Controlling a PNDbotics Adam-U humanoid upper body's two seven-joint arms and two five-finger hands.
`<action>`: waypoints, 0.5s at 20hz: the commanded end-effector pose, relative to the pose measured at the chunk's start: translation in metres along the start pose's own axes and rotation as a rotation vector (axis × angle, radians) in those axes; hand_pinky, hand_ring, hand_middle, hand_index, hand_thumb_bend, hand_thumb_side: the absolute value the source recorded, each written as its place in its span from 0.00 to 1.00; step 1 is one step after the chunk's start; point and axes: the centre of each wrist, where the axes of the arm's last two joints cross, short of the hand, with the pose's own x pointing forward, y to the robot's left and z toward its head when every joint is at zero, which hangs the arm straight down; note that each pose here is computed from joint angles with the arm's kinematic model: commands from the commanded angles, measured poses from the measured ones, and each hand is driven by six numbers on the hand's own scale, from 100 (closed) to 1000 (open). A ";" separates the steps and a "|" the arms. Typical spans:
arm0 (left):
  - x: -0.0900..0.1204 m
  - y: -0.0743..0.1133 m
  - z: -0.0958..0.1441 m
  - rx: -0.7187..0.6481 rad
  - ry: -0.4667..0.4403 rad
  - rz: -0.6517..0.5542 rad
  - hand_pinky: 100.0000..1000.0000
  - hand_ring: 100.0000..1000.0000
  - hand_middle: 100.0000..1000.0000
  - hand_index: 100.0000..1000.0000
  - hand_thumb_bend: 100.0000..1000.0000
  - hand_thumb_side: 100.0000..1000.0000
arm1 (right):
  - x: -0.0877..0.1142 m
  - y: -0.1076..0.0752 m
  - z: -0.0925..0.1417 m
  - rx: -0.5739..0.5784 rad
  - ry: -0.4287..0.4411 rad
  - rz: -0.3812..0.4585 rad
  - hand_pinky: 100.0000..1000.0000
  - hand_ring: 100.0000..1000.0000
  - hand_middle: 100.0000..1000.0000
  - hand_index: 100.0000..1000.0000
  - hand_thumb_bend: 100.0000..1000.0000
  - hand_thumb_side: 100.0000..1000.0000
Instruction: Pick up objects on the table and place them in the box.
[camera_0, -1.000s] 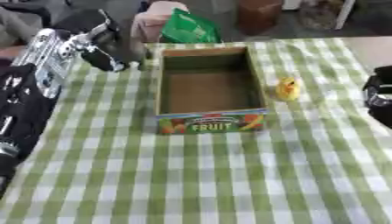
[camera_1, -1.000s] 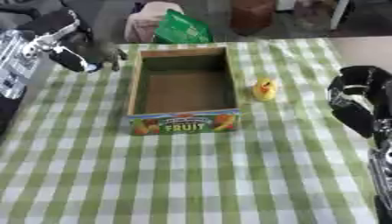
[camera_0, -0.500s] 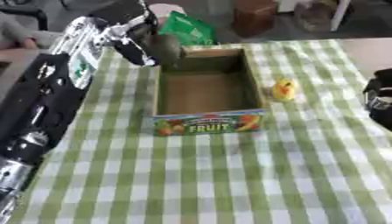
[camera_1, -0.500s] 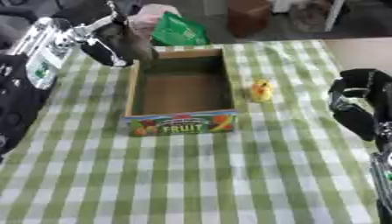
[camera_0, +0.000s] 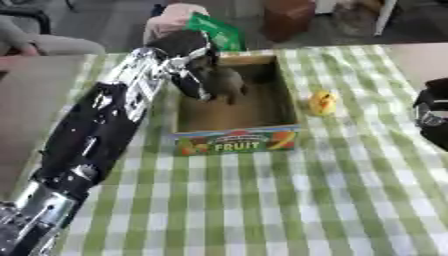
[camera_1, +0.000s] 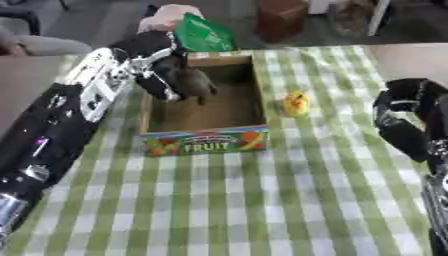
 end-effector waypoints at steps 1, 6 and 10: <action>0.002 -0.001 -0.002 -0.021 -0.022 -0.010 0.65 0.56 0.48 0.65 0.54 0.08 | 0.007 -0.003 -0.005 -0.004 -0.029 -0.001 0.60 0.62 0.51 0.62 0.00 0.00; 0.001 -0.016 -0.001 -0.069 -0.030 0.058 0.70 0.64 0.58 0.72 0.72 0.04 | 0.007 -0.004 -0.005 -0.009 -0.028 0.000 0.60 0.62 0.51 0.62 0.00 0.00; -0.003 -0.007 0.002 -0.043 -0.029 0.070 0.75 0.70 0.68 0.77 0.83 0.20 | 0.006 -0.006 -0.005 -0.015 -0.024 0.004 0.60 0.62 0.51 0.62 0.00 0.00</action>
